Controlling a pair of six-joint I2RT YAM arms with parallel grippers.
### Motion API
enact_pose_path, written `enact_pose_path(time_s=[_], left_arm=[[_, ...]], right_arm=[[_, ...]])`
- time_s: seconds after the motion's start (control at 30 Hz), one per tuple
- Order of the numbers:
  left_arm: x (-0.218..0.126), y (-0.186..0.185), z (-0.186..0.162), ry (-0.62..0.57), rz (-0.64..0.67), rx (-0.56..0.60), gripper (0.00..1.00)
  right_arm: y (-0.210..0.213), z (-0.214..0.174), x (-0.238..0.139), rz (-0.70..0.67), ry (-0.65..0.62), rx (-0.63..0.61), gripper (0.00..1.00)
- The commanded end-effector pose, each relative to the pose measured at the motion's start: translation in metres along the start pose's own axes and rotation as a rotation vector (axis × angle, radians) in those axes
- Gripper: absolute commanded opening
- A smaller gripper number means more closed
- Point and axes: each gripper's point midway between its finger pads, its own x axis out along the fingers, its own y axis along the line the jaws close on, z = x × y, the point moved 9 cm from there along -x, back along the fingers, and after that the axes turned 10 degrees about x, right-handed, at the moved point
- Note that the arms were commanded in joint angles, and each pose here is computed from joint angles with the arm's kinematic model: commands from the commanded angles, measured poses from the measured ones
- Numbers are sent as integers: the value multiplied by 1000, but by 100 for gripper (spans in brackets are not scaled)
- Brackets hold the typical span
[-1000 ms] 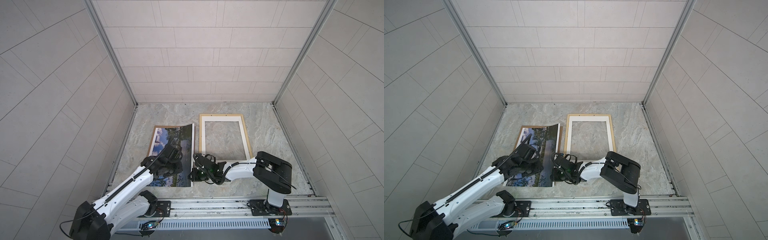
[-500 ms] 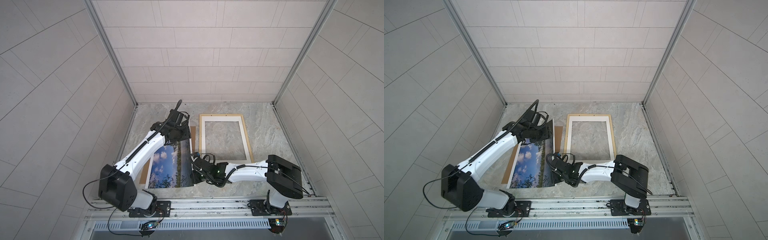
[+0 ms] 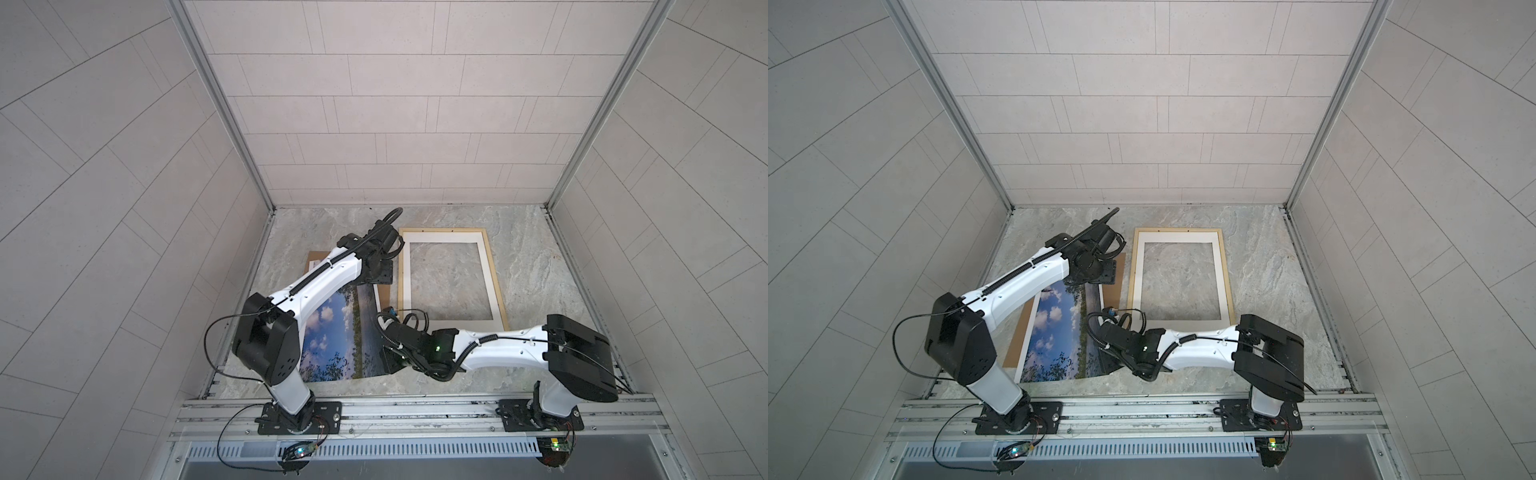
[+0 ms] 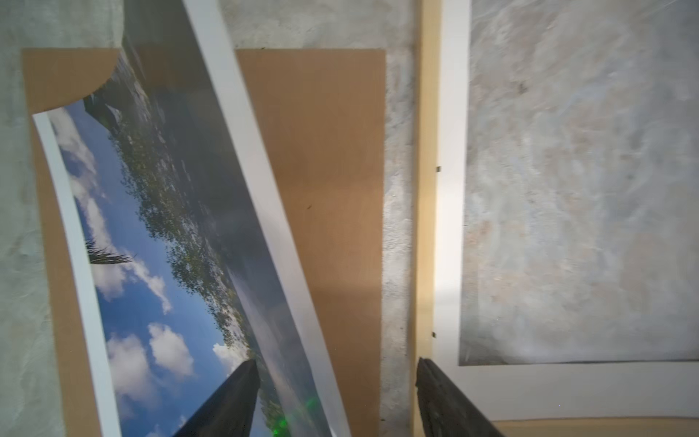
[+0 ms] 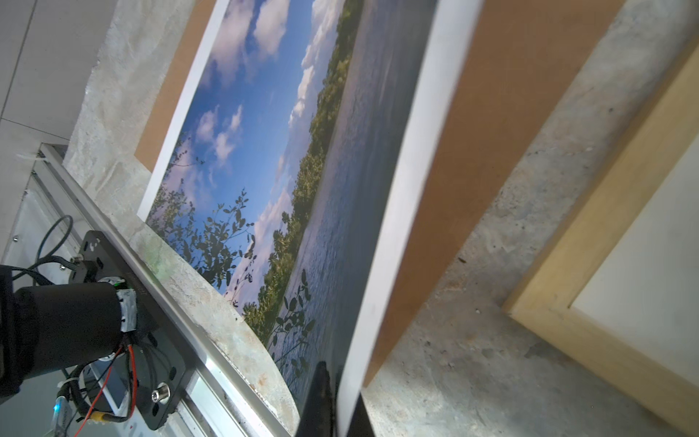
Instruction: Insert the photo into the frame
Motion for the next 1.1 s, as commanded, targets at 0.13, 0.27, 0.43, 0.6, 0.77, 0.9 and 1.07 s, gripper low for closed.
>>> enact_pose_path(time_s=[0.13, 0.27, 0.43, 0.6, 0.77, 0.9, 1.07], left_arm=[[5, 5, -2, 40, 84, 21, 66], [11, 1, -6, 59, 64, 12, 55], [15, 3, -11, 82, 79, 19, 47], [20, 3, -14, 81, 91, 4, 38], [28, 0, -13, 85, 80, 0, 27], [29, 0, -13, 89, 72, 1, 17], [28, 0, -11, 88, 74, 7, 9]], right_arm=[[5, 3, -10, -17, -34, -42, 0], [9, 2, -8, 0, -21, -53, 0], [11, 2, -9, 12, -24, -60, 0], [11, -1, -8, 22, -27, -70, 0], [11, 1, -11, 18, -45, -79, 0], [10, 0, -10, 18, -45, -71, 0], [16, 1, -12, 49, -32, -83, 6]])
